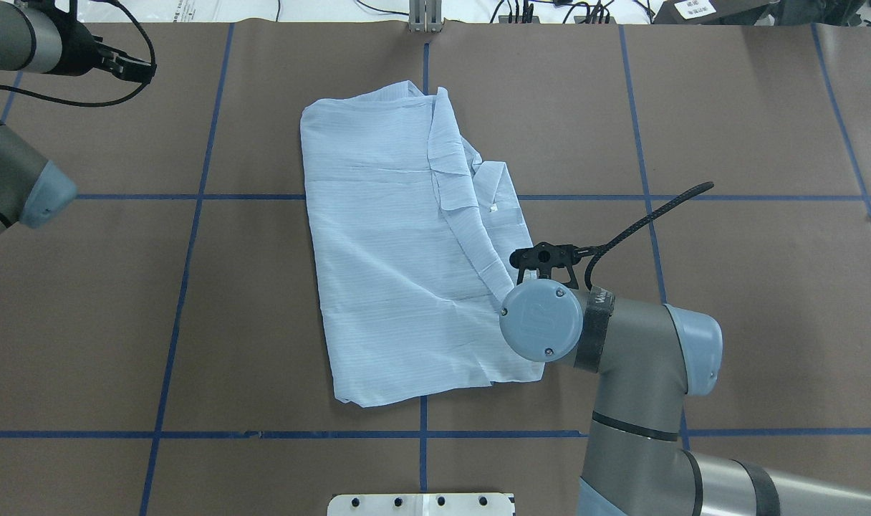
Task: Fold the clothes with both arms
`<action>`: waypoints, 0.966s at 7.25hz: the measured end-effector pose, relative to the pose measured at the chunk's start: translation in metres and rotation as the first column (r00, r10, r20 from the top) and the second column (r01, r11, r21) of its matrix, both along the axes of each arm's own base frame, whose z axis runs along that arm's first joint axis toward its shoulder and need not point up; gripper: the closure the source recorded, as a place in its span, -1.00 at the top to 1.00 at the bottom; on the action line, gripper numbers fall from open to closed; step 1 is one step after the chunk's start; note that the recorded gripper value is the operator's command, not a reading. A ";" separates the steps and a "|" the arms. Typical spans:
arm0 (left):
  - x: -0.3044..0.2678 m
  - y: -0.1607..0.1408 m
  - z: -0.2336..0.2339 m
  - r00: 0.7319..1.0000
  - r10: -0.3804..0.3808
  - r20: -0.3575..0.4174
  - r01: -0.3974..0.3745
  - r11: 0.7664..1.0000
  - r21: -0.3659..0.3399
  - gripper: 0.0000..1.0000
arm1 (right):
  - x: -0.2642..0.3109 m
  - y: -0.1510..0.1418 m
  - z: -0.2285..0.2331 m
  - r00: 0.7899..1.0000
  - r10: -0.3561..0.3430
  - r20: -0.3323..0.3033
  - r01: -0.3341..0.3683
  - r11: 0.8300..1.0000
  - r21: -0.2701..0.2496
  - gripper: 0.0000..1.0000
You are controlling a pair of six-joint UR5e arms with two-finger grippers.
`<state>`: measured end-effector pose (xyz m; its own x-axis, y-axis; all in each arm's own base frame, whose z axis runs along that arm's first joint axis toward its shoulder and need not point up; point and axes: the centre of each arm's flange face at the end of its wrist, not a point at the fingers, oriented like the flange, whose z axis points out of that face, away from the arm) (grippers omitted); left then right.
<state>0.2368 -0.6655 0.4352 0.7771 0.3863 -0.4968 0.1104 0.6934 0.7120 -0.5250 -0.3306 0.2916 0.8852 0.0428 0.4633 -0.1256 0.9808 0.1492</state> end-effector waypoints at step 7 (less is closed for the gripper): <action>-0.001 0.004 0.006 1.000 0.002 0.004 -0.002 1.000 -0.005 1.00 | -0.052 -0.086 -0.038 0.998 -0.040 0.055 0.034 0.994 0.108 1.00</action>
